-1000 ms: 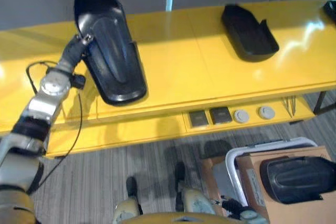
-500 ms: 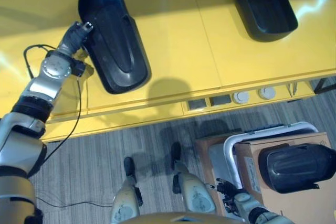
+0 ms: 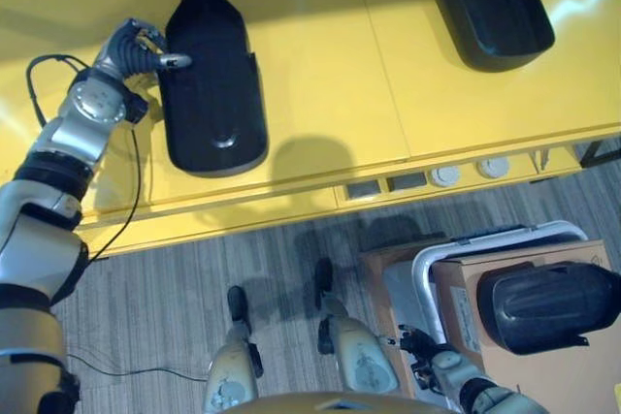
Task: Move parts from the plastic box to the shelf.
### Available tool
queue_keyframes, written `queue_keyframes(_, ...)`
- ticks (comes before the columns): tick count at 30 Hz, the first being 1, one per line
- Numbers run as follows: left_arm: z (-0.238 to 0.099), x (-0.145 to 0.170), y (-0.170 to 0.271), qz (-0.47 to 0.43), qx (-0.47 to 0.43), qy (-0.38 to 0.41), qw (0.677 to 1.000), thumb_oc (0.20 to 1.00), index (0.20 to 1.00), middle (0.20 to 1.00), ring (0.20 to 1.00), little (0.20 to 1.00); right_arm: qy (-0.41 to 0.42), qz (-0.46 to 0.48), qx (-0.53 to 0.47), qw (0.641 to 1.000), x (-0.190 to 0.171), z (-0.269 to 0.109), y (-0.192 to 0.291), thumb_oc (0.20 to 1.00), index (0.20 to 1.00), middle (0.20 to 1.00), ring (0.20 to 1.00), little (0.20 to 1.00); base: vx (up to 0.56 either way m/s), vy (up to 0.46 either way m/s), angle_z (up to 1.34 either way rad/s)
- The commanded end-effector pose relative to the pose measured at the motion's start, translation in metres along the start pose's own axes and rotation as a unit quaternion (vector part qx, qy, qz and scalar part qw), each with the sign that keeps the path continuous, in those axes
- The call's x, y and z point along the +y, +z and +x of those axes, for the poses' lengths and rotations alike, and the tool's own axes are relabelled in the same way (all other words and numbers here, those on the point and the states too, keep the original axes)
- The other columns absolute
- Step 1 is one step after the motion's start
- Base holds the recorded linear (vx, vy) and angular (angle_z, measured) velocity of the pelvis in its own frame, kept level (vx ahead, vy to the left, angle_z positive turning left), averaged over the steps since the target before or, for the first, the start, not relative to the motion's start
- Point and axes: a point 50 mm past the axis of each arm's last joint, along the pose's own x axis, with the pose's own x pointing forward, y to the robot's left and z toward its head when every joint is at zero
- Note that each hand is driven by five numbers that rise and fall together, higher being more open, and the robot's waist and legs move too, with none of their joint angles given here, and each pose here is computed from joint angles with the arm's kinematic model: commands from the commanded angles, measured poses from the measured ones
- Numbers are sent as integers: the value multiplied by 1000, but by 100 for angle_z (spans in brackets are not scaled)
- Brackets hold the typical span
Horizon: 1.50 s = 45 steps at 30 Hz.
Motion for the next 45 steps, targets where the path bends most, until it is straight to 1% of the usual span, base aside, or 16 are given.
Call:
queue_keyframes(1, 12, 44, 32, -13, -40, 90, 995, 1000, 1000, 1000, 1000, 1000, 59, -17, -17, 998, 43, 3, 13, 1000, 1000, 1000, 1000, 1000, 0, 0, 0)
queue_keyframes(2, 11, 38, 34, -69, -52, 96, 992, 1000, 1000, 1000, 1000, 1000, 59, -20, -14, 998, 43, 3, 12, 1000, 1000, 1000, 1000, 1000, 0, 0, 0)
queue_keyframes(6, 6, 29, 30, -146, -60, 105, 982, 1000, 1000, 1000, 1000, 1000, 54, -23, -7, 998, 40, 2, 7, 1000, 1000, 1000, 1000, 1000, 10, 3, 1)
queue_keyframes(13, -8, 28, 13, -160, -57, 136, 976, 1000, 1000, 1000, 1000, 1000, 46, 30, 36, 998, 35, -1, -16, 1000, 1000, 1000, 1000, 1000, 29, -6, 0)
queue_keyframes(18, -47, 41, -26, -116, -52, 153, 980, 1000, 1000, 1000, 1000, 1000, 45, 120, 55, 990, 37, -5, -33, 1000, 1000, 1000, 1000, 1000, 10, -42, 0)
queue_keyframes(19, -68, 37, -39, -126, -54, 158, 978, 1000, 1000, 1000, 1000, 1000, 48, 151, 66, 985, 43, -7, -40, 1000, 1000, 1000, 1000, 1000, 40, -14, 7)
queue_keyframes(20, -70, 37, -41, -126, -52, 159, 978, 1000, 1000, 1000, 1000, 1000, 47, 148, 67, 986, 42, -7, -41, 1000, 1000, 1000, 1000, 1000, 38, 14, 11)
queue_keyframes(22, -108, 18, -66, -163, -41, 136, 976, 1000, 1000, 1000, 1000, 1000, 54, 166, 77, 982, 48, -10, -49, 1000, 1000, 1000, 1000, 1000, 22, 62, 23)
queue_keyframes(24, -119, 1, -58, -206, -63, 106, 971, 1000, 1000, 1000, 1000, 1000, 59, 157, 95, 981, 54, -13, -59, 1000, 1000, 1000, 1000, 1000, 51, 46, 21)
queue_keyframes(25, -126, -10, -50, -232, -81, 88, 965, 699, 699, 699, 699, 699, 61, 149, 105, 981, 57, -15, -64, 1000, 1000, 1000, 1000, 1000, 82, 45, 28)
queue_keyframes(26, -138, -26, -42, -280, -97, 66, 953, 209, 209, 209, 209, 209, 63, 139, 111, 982, 59, -15, -66, 1000, 1000, 1000, 1000, 1000, 62, 34, 33)
queue_keyframes(27, -139, -26, -42, -280, -96, 66, 953, 200, 200, 200, 200, 200, 63, 139, 112, 982, 58, -16, -66, 1000, 1000, 1000, 1000, 1000, 47, 45, 45)
queue_keyframes(33, -165, -85, -14, -376, -115, -20, 919, 200, 200, 200, 200, 200, 81, 103, 94, 987, 66, -13, -57, 1000, 1000, 1000, 1000, 1000, 15, 19, 11)
queue_keyframes(39, -179, -125, -7, -406, -86, -90, 906, 200, 200, 200, 200, 200, 74, 112, 56, 989, 66, -8, -36, 1000, 1000, 1000, 1000, 1000, -14, -1, 5)
queue_keyframes(44, -184, -144, -7, -414, -61, -121, 900, 200, 200, 200, 200, 200, 74, 110, 40, 990, 67, -6, -28, 1000, 1000, 1000, 1000, 1000, -10, -7, 0)
queue_keyframes(45, -187, -158, -7, -420, -44, -145, 895, 200, 200, 200, 200, 200, 60, 108, 43, 991, 64, -6, -28, 1000, 1000, 1000, 1000, 1000, -42, -18, -4)
